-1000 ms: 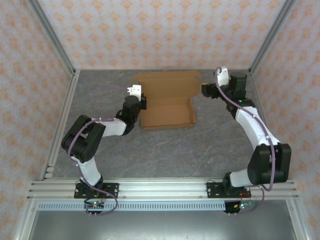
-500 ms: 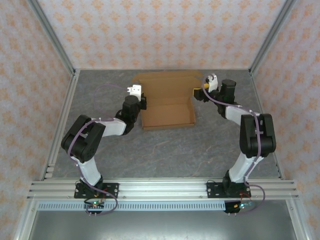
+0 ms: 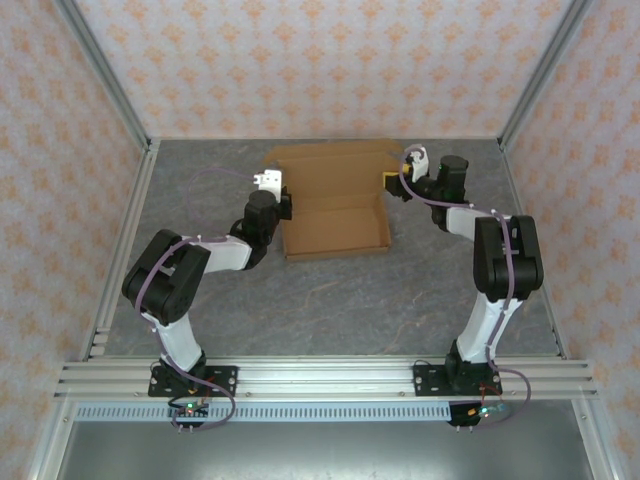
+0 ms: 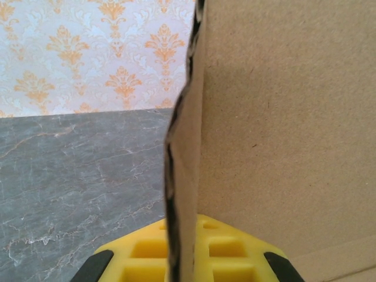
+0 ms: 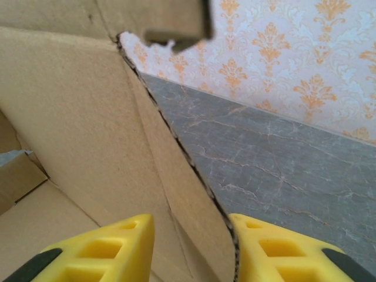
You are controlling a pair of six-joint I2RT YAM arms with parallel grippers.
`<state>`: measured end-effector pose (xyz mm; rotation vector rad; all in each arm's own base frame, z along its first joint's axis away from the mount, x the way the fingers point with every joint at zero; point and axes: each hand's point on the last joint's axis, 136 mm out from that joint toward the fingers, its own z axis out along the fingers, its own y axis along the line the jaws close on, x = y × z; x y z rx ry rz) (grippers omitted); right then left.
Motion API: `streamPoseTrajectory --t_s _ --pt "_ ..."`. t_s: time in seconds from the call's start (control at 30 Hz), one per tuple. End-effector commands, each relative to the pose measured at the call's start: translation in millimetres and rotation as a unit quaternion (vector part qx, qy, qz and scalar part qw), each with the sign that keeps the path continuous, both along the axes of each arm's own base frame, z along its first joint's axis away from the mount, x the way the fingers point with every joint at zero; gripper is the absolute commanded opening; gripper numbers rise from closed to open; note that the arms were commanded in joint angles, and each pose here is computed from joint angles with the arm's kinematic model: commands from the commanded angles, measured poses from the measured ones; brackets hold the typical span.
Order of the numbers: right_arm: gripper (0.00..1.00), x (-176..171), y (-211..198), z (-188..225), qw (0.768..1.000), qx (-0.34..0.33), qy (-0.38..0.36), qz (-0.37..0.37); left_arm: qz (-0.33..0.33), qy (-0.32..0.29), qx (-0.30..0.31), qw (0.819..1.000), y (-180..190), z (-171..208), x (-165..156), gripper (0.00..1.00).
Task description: Fold the paper box
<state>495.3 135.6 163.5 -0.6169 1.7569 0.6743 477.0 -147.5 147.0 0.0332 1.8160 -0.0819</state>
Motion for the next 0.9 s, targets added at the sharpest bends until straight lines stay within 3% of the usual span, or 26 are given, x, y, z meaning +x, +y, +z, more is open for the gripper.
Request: streamPoseTrajectory --t_s 0.0,0.27,0.87 --pt "0.34 -2.5 3.4 25.1 0.999 -0.001 -0.049 0.022 0.007 -0.016 -0.009 1.0 3.1 18.1 4.8 0.0" --pt "0.26 -5.7 1.9 31.5 0.998 0.014 -0.056 0.001 0.007 -0.014 -0.015 1.0 2.7 15.8 4.9 0.0" --pt "0.16 -12.8 5.3 27.4 0.984 -0.035 -0.065 -0.159 0.008 -0.009 -0.026 1.0 -1.6 14.7 4.8 0.0"
